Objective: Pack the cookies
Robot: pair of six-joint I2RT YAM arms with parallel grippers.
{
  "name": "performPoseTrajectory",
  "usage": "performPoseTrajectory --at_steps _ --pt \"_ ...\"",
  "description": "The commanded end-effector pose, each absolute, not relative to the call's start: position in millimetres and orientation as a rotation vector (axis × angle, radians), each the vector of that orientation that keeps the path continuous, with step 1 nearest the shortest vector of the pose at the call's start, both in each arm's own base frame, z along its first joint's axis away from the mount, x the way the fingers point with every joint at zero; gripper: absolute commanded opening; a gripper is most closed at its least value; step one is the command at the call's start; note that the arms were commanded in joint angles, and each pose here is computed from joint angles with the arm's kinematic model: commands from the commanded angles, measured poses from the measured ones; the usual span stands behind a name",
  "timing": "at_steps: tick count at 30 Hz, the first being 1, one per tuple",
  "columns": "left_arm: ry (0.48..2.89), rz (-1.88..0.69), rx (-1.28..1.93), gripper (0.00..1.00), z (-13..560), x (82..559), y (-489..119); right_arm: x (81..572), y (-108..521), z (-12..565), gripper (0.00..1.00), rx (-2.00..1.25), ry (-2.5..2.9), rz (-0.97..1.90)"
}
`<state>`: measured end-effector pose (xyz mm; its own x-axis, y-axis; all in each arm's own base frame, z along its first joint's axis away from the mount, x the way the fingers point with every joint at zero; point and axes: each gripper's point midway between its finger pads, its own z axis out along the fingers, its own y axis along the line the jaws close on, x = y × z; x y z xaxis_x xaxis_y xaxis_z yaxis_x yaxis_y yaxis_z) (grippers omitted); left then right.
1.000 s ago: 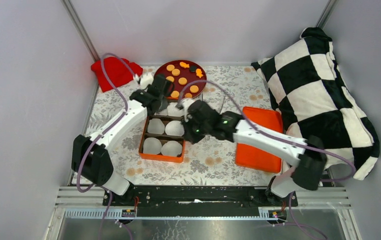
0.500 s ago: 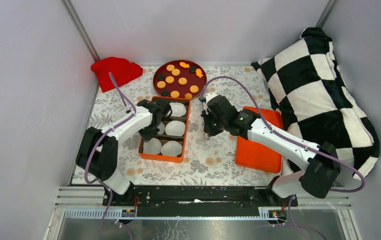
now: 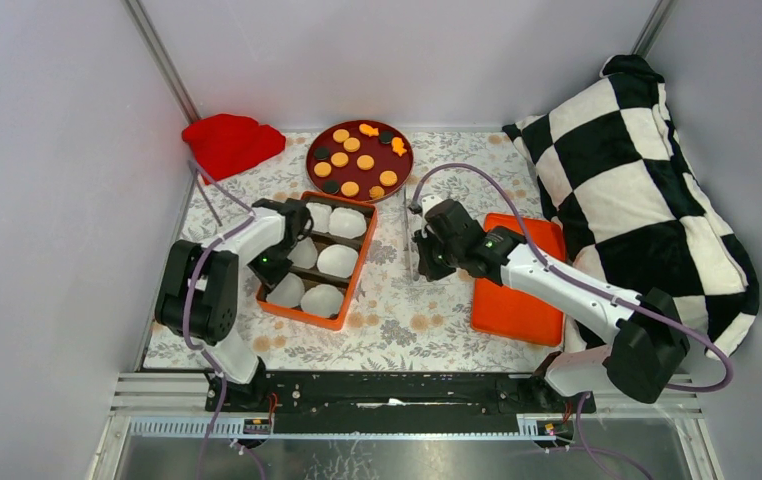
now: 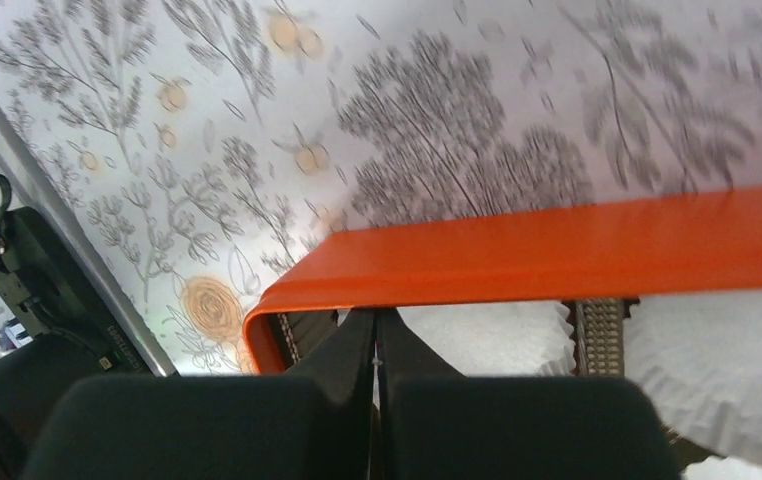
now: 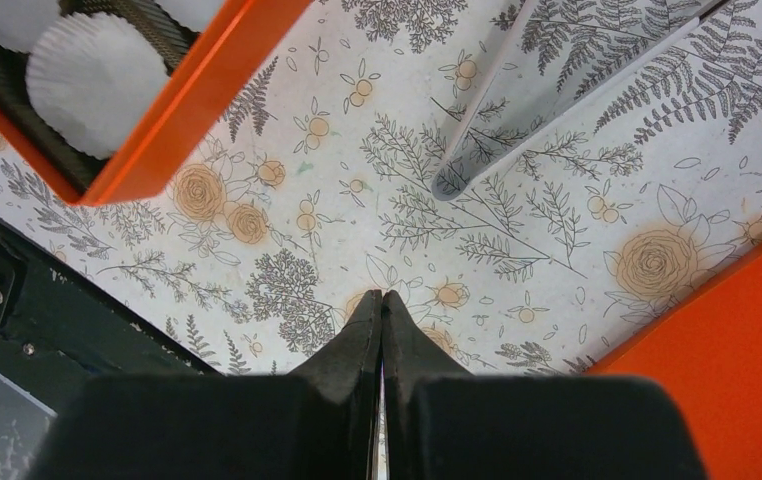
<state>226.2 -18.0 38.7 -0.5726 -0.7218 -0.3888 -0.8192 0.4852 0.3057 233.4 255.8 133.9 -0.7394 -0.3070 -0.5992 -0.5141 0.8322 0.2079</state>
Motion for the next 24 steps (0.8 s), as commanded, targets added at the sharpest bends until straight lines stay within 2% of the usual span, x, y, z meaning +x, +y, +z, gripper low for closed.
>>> performPoseTrajectory --at_steps 1,7,19,24 --pt "2.352 0.731 -1.445 0.0 56 242 22 237 259 142 0.0 -0.598 2.402 0.534" --pt "2.222 0.803 -1.615 0.0 53 260 63 247 263 129 0.0 -0.598 2.433 0.525" --pt "1.989 0.797 -1.725 0.0 70 369 125 319 284 127 0.0 -0.491 2.431 0.504" --pt "2.02 0.655 -1.677 0.0 78 381 108 368 306 121 0.0 -0.47 2.421 0.478"
